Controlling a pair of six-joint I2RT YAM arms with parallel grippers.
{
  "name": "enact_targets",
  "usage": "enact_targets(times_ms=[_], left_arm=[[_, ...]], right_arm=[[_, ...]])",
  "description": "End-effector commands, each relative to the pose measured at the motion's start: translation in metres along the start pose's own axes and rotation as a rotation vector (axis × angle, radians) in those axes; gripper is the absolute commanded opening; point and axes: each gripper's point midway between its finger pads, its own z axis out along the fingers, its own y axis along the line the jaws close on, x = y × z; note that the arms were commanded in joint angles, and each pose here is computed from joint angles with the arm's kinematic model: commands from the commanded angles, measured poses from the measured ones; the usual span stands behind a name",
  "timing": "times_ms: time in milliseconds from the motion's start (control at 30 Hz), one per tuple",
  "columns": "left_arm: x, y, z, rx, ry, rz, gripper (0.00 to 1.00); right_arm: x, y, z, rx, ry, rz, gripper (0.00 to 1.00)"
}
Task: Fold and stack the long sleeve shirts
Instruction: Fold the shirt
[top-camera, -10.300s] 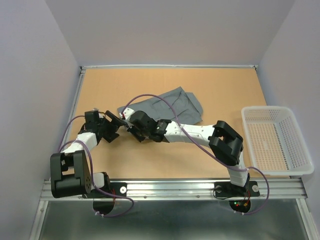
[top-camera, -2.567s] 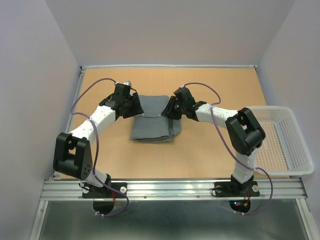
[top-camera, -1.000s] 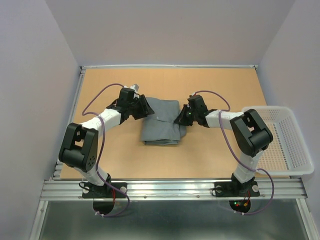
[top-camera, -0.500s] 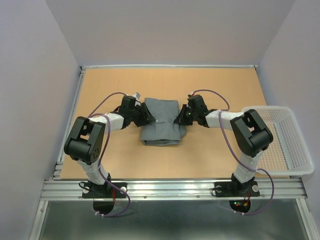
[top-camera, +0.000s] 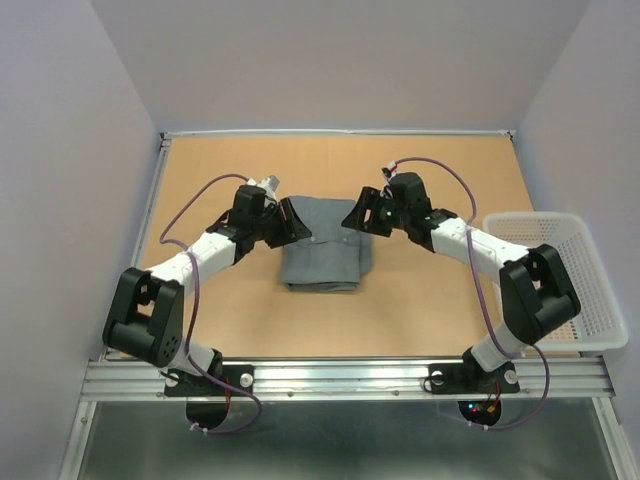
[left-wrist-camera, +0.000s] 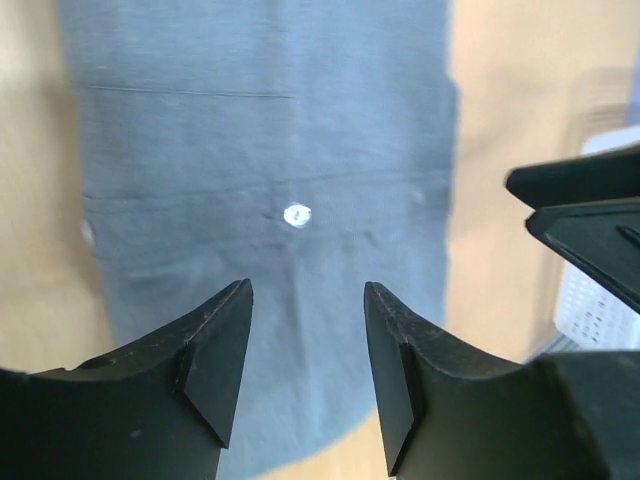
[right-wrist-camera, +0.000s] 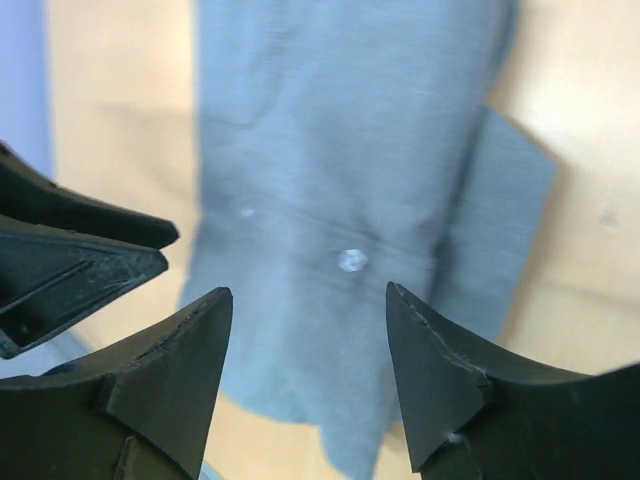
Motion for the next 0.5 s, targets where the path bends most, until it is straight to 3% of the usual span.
enact_targets(times_ms=[0, 167, 333, 467], left_arm=[[0.000, -0.018, -0.029, 0.039, -0.024, 0.055, 0.59], [0.029, -0.003, -0.029, 0.030, 0.046, 0.046, 0.52], [0.061, 0.013, -0.017, 0.031, 0.155, 0.014, 0.43], [0.085, 0.033, -0.010, 0.002, 0.219, -0.022, 0.25]], right_arm=[[-0.008, 0.056, -0.020, -0.205, 0.048, -0.040, 0.69], [0.021, 0.082, -0.018, -0.321, 0.137, -0.057, 0.61], [0.057, 0.060, 0.000, -0.353, 0.190, 0.041, 0.45], [0.091, 0.030, 0.015, -0.334, 0.246, 0.089, 0.36]])
